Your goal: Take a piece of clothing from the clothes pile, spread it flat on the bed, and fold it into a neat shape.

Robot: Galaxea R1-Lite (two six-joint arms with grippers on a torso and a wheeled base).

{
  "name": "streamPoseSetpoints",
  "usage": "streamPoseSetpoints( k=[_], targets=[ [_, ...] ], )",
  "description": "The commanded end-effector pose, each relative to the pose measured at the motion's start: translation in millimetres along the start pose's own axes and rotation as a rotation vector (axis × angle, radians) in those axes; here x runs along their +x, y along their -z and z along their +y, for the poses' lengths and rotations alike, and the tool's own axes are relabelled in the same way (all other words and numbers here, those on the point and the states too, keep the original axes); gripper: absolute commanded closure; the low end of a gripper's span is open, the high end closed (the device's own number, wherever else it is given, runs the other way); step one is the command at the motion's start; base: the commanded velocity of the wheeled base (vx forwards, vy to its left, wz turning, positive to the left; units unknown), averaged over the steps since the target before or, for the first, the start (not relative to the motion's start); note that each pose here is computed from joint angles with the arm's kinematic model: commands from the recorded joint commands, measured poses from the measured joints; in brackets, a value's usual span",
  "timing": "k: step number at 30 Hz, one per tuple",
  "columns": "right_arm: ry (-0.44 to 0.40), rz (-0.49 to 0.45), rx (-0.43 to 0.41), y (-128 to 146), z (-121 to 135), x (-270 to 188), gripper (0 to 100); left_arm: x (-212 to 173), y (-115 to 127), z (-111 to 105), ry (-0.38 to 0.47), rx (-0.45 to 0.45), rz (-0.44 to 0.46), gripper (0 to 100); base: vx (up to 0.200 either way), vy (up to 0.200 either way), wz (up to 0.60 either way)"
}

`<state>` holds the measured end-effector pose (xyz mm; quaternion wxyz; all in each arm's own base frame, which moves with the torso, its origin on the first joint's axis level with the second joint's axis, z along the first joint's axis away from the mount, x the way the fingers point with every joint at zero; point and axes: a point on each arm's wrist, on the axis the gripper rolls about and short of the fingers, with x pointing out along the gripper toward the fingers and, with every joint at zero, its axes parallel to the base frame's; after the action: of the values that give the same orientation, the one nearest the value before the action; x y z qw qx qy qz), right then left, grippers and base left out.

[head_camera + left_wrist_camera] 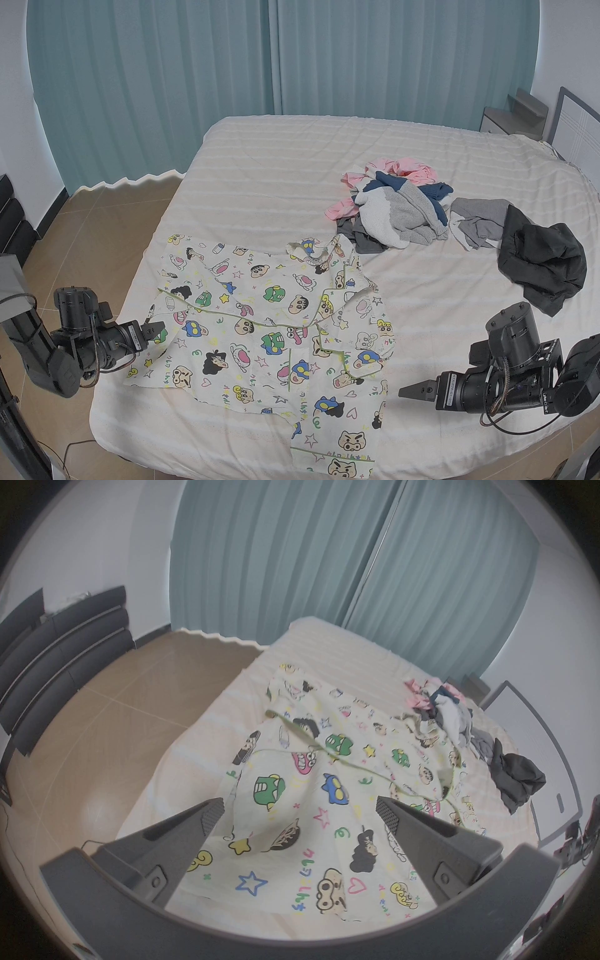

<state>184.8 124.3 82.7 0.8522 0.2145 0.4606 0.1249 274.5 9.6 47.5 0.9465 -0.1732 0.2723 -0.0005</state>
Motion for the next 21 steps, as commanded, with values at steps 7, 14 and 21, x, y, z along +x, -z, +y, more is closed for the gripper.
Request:
streamPoseSetpoints(
  k=[7,14,21],
  targets=[
    [-0.002,0.002,-0.006,5,-2,-4,0,46,-8,19,0.020,-0.025,0.076,0,0.000,0.000,0.00],
    [-0.002,0.002,-0.006,6,-2,-5,0,66,-7,24,0.020,-0.031,0.079,0,0.000,0.000,0.00],
    [-0.010,-0.006,-0.005,6,-2,-9,0,84,0,29,0.016,-0.068,0.102,0,0.000,0.000,0.00]
  ],
)
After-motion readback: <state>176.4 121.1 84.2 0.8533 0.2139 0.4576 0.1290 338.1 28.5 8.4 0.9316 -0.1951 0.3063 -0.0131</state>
